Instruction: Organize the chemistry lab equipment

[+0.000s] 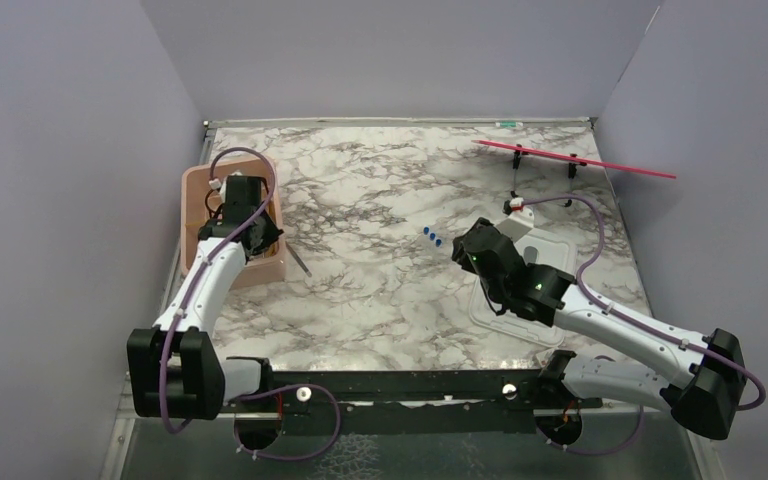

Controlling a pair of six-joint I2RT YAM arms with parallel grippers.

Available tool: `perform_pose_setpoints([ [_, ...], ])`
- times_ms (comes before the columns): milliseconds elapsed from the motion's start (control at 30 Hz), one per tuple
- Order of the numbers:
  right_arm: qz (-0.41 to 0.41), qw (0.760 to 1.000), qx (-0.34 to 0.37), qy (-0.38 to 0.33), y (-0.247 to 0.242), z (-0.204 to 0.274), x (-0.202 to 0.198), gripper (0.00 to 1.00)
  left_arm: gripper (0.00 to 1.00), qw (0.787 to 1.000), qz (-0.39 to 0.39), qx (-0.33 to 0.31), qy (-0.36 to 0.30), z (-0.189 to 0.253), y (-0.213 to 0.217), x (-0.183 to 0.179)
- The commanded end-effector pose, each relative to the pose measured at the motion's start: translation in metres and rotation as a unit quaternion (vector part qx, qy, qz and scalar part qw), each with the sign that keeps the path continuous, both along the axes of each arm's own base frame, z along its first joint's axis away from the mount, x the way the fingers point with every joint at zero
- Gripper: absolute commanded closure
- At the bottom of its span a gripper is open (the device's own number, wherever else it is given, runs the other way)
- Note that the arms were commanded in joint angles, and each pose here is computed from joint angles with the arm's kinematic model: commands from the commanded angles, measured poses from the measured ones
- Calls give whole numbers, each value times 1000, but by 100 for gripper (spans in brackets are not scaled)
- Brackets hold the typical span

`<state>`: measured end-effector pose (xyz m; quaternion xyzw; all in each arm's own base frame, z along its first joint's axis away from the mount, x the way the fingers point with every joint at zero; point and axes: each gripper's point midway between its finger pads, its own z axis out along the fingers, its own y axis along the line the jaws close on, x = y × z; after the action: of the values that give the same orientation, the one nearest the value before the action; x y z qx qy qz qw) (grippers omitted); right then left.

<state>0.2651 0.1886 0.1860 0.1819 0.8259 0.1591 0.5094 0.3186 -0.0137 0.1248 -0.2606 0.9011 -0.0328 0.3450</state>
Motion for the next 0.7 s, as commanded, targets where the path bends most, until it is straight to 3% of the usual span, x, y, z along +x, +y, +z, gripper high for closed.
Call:
perform_pose_setpoints([
  [0,-8,1000,2,-1,-3,-4,1,61,100,996,-46,-60,-42,30,-18,16],
  [200,-4,1000,1,2,0,-6,1,61,100,984,-88,-142,-64,50,-33,20],
  [300,-4,1000,0,2,0,-6,1,61,98,984,-84,-144,-67,54,-27,21],
  [367,-4,1000,1,1,0,-6,1,61,82,990,-60,-111,-60,52,-12,20],
  [533,-3,1000,0,2,-1,-7,0,61,57,996,-31,-46,-66,67,13,19],
  [667,6,1000,1,0,4,-5,2,61,51,995,-30,-21,-89,92,20,19],
])
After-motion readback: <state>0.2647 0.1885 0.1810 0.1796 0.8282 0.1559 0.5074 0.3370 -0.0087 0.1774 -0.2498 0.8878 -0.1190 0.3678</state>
